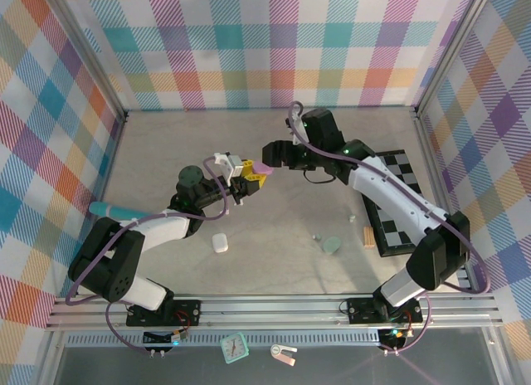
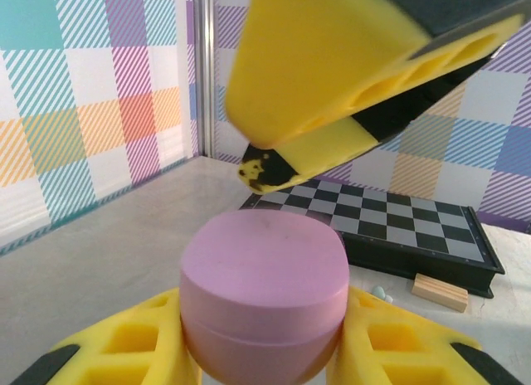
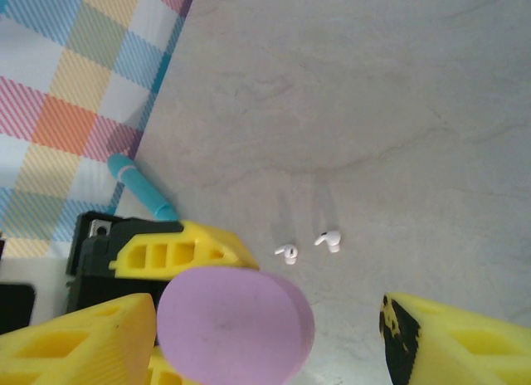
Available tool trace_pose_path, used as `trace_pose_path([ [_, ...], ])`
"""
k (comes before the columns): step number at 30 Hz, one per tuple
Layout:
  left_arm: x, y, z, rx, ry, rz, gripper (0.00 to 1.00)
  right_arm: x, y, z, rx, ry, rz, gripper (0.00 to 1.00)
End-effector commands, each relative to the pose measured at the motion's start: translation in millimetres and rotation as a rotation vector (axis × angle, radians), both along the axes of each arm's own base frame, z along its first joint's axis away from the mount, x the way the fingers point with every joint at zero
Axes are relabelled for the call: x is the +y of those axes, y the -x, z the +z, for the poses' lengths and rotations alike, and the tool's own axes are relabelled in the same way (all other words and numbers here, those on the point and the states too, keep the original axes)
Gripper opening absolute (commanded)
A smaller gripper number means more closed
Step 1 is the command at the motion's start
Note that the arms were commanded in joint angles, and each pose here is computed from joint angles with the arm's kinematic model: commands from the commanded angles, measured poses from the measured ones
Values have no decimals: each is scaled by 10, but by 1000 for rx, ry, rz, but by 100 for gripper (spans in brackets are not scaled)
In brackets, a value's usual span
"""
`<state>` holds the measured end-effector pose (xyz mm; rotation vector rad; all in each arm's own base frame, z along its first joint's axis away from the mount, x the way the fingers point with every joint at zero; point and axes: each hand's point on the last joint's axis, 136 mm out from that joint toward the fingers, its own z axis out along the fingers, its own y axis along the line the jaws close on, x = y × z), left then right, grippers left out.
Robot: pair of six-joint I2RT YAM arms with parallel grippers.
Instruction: Insert the wireless bluetooth earbuds into the charging case
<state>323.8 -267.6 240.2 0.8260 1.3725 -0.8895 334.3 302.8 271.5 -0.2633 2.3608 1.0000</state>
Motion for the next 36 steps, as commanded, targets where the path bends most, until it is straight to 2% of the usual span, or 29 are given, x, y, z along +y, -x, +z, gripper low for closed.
trace_pose_path([
  [1,33,46,251,-90,27,-7,32,-36,40,234,9,-150,8,72],
  [8,47,59,332,-102,43,-3,32,-25,83,356,190,-515,87,71],
  [12,48,45,370,-107,54,2,32,61,147,366,283,-616,150,69],
  [15,44,35,388,-111,58,1,32,103,155,329,328,-656,159,67],
  [19,37,22,410,-115,65,0,32,206,182,244,387,-680,186,60],
  [30,42,20,479,-131,72,4,32,212,132,31,412,-629,130,64],
  [35,42,7,479,-134,73,9,32,269,145,54,430,-661,159,62],
  [36,41,5,484,-134,74,8,32,275,146,54,429,-664,163,59],
])
